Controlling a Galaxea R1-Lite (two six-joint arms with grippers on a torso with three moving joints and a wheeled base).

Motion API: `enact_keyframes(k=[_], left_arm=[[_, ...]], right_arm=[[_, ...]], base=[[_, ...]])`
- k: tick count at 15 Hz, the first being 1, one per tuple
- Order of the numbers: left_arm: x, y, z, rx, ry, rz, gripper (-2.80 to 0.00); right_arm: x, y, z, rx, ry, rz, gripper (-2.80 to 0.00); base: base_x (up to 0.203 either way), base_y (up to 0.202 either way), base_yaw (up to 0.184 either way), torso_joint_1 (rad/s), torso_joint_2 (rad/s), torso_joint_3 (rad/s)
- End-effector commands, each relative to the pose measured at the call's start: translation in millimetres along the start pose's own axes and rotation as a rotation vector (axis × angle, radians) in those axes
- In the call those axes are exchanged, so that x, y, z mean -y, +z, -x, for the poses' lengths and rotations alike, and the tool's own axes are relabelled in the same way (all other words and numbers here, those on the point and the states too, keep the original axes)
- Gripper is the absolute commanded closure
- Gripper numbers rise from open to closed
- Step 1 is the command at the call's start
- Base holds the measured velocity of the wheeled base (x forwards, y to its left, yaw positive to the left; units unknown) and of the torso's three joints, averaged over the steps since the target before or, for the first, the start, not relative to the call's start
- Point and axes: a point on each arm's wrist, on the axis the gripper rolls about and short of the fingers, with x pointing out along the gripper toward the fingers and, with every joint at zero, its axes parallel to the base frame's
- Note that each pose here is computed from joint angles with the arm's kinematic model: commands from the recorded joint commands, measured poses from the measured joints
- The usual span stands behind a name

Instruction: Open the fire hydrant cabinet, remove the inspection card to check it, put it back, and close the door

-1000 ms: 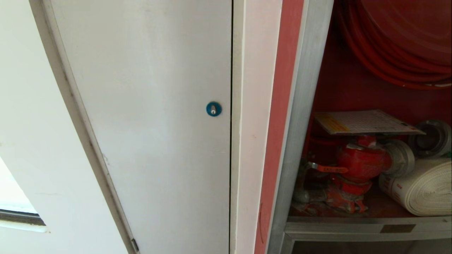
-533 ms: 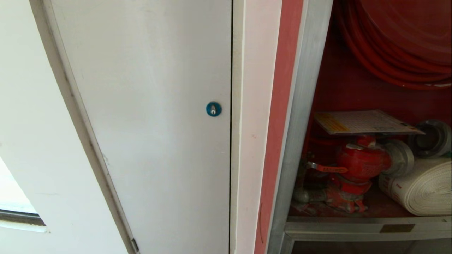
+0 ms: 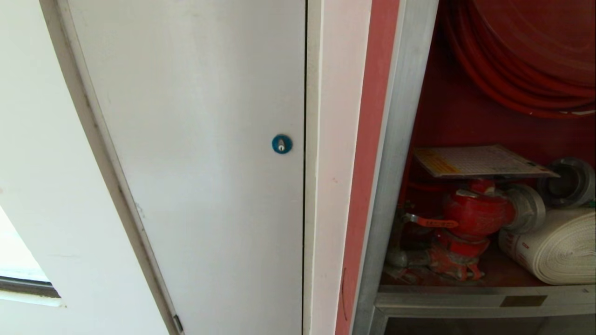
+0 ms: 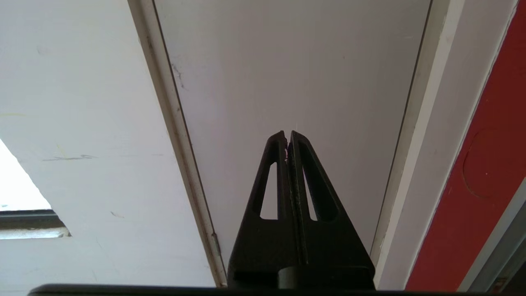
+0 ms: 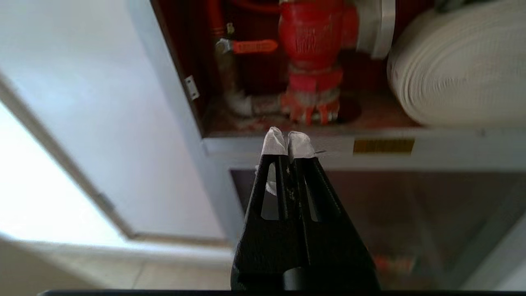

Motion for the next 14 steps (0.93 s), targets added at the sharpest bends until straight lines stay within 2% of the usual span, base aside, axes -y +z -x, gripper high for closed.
enact_keyframes(k=[1,4,7,8,11,14], left_arm=[[0.3,-7.7,-1.7,-0.028,-0.001,0.001,0.0],[0.3,-7.7,-1.7,-0.028,-0.001,0.001,0.0],[0.3,-7.7,-1.7,-0.028,-0.001,0.001,0.0],[0.3,-7.7,-1.7,-0.028,-0.001,0.001,0.0],[0.3,-7.7,-1.7,-0.028,-0.001,0.001,0.0],[0.3,-7.7,-1.7,-0.028,-0.001,0.001,0.0]], right_arm=[[6.9,-33.8,-17.6,0.145,0.011,0.053,0.0],[13.8,-58.0,-44.2,0.27,0.007,0.111,0.0],[20.0,-82.3,-60.2,0.281,-0.023,0.2,0.0],[20.9,-86.1,-62.1,0.278,-0.032,0.23,0.0],[21.4,-88.9,-62.9,0.249,-0.032,0.228,0.0],[22.8,-97.0,-64.7,0.169,-0.029,0.217,0.0]], base=[[0.0,0.0,0.0,0.0,0.0,0.0],[0.0,0.0,0.0,0.0,0.0,0.0],[0.0,0.0,0.0,0.0,0.0,0.0],[0.0,0.0,0.0,0.0,0.0,0.0],[0.0,0.0,0.0,0.0,0.0,0.0],[0.0,0.0,0.0,0.0,0.0,0.0]])
